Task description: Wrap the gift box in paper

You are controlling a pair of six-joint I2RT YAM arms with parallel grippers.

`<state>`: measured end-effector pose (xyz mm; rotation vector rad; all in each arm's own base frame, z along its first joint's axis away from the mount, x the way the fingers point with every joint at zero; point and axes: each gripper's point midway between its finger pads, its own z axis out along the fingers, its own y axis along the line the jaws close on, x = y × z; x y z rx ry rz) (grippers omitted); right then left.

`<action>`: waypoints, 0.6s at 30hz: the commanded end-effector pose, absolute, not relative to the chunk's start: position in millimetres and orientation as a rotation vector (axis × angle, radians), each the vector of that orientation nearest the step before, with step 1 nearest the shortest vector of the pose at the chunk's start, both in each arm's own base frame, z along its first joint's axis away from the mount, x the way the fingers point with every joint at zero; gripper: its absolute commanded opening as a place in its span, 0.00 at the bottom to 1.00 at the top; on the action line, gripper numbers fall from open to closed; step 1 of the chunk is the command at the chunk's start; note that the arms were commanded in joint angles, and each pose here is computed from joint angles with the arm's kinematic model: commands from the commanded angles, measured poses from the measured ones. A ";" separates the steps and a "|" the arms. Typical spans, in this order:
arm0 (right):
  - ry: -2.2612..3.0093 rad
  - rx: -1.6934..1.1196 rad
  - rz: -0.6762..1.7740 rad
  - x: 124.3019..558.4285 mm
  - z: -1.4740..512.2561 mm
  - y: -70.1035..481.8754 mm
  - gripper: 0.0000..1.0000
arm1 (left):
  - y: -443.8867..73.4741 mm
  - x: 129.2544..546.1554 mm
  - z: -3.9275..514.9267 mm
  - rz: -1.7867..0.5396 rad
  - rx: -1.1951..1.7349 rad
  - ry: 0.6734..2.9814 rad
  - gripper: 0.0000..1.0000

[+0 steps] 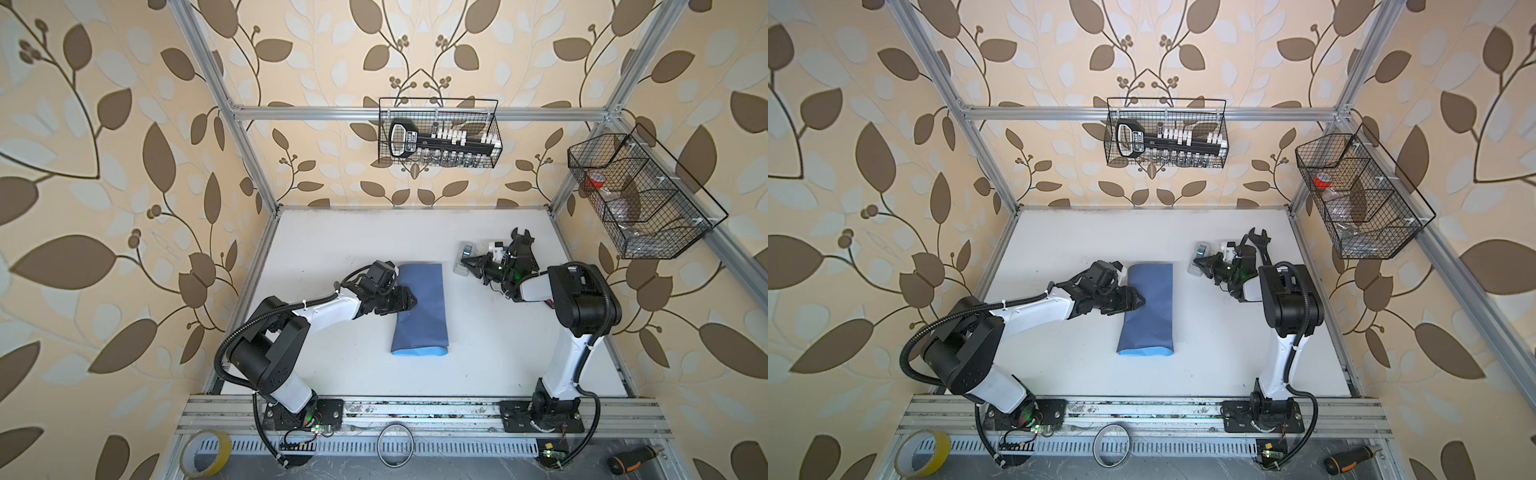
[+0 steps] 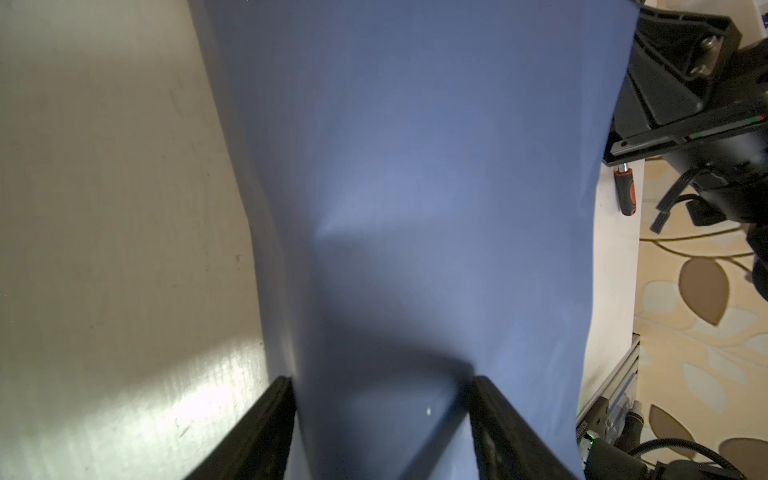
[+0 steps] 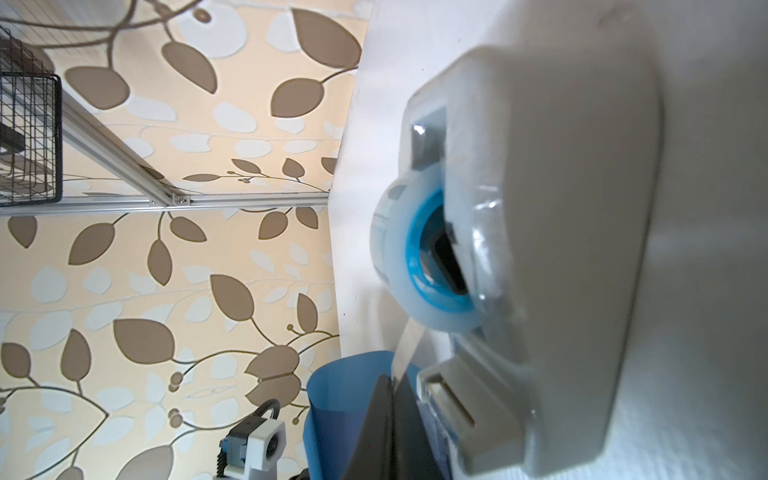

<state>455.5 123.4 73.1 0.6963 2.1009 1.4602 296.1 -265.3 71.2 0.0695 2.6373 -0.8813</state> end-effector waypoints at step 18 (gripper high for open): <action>2.112 0.611 1.494 429.4 85.8 135.5 0.00 | -234.4 266.4 9.0 -0.634 0.063 2.851 0.66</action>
